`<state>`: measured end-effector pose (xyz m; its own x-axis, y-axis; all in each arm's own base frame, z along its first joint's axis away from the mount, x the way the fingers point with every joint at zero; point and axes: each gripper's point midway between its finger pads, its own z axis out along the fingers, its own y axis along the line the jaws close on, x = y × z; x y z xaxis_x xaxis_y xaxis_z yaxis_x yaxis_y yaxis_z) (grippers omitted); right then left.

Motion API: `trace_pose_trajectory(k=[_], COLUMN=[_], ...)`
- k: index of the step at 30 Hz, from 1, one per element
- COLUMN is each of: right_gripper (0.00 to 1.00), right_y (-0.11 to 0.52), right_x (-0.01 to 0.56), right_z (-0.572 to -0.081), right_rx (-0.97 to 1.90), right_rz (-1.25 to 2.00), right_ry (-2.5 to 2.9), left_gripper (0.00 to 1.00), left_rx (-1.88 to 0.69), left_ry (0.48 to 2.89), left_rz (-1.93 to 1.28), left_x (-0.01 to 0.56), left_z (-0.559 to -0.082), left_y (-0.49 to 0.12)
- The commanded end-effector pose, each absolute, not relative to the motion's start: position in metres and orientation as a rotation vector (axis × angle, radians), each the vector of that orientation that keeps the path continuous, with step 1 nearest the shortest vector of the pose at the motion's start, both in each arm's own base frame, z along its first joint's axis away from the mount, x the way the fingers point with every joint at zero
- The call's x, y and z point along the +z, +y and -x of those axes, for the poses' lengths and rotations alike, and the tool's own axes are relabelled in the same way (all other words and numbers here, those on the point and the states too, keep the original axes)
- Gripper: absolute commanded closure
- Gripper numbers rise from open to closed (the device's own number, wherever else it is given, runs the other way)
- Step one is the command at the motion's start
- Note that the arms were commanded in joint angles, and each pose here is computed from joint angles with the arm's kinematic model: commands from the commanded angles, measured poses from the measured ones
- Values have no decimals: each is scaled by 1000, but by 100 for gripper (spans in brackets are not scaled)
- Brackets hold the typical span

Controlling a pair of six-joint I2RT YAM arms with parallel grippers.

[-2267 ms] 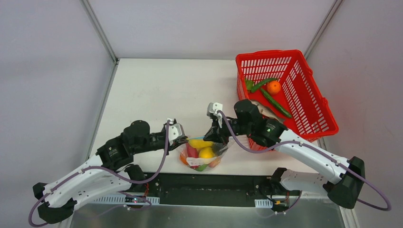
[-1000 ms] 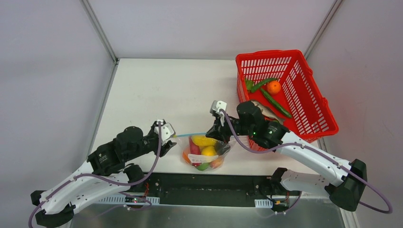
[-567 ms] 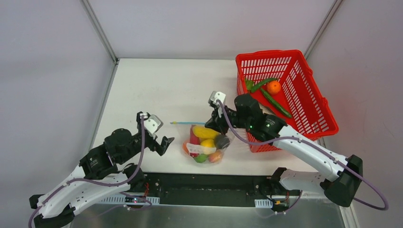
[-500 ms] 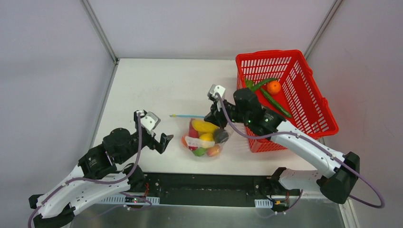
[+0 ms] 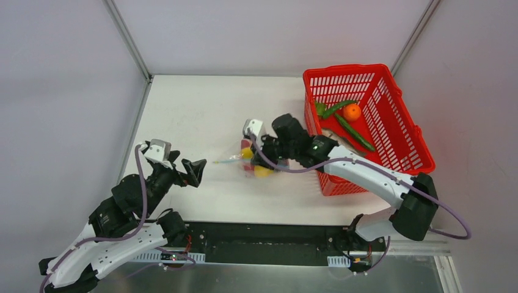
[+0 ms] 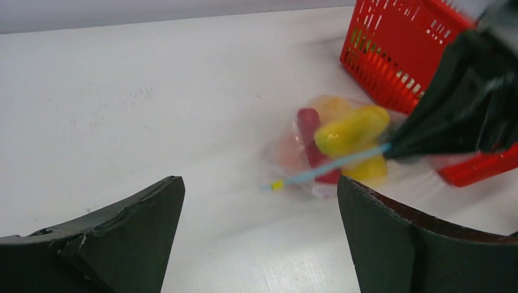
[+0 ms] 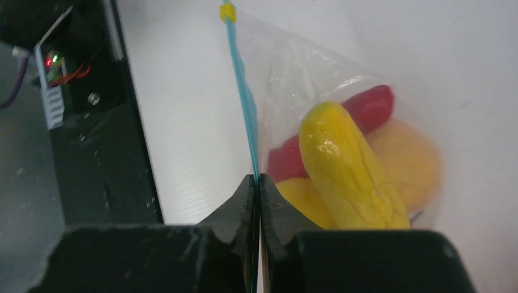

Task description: Place the food in the zip-top bag and seal the zipper

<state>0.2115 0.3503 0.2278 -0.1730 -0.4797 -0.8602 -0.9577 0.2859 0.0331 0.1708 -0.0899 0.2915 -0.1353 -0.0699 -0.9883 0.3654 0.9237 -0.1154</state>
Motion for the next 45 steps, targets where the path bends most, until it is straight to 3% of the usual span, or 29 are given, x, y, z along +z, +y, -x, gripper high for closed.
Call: trace_pose_trajectory(k=[1,2,5,7,12,15,18,25,31,38,45], right_gripper=[88,81,43,35,29,23,23,40,43,35,16], right_y=[364,366,369,367,358,354,345,352,352,360,324], right_x=[180,181,213,238,274,264,235,187,160,216,245], right_z=[-153,-142,-105,-97,-107,-132,-146,-97,-114,-121,-167], right_rx=[949,987,1195,1240,1199,1107,1023,1265,1105,1180,923], right_rz=[1423,1431,1488,1480,1317,1114,1004,1144,1087,1050,785], right_ry=[1916,1939,1904,1832,1666,1689,1854,2086,2250,2010,1934], left_gripper=[1,1,1,1,1,1,1,1,1,1,1], left_rx=[-349,-342,-307,-283,-253,-245,-221,-205,-226,-237,-200], left_ry=[1637,1643,1681,1700,1752,1790,1820,1862,1987,2096,2156], left_rz=[-87,-88,-107,-119,-171,-205,-212,-192,-145,-15,160], left_x=[299,299,296,295,289,283,280,270,251,231,225], left_z=[-176,-175,-176,-179,-187,-188,-189,-193,-199,-207,-210], left_y=[-71,-70,-70,-72,-87,-94,-95,-95,-95,-86,-68])
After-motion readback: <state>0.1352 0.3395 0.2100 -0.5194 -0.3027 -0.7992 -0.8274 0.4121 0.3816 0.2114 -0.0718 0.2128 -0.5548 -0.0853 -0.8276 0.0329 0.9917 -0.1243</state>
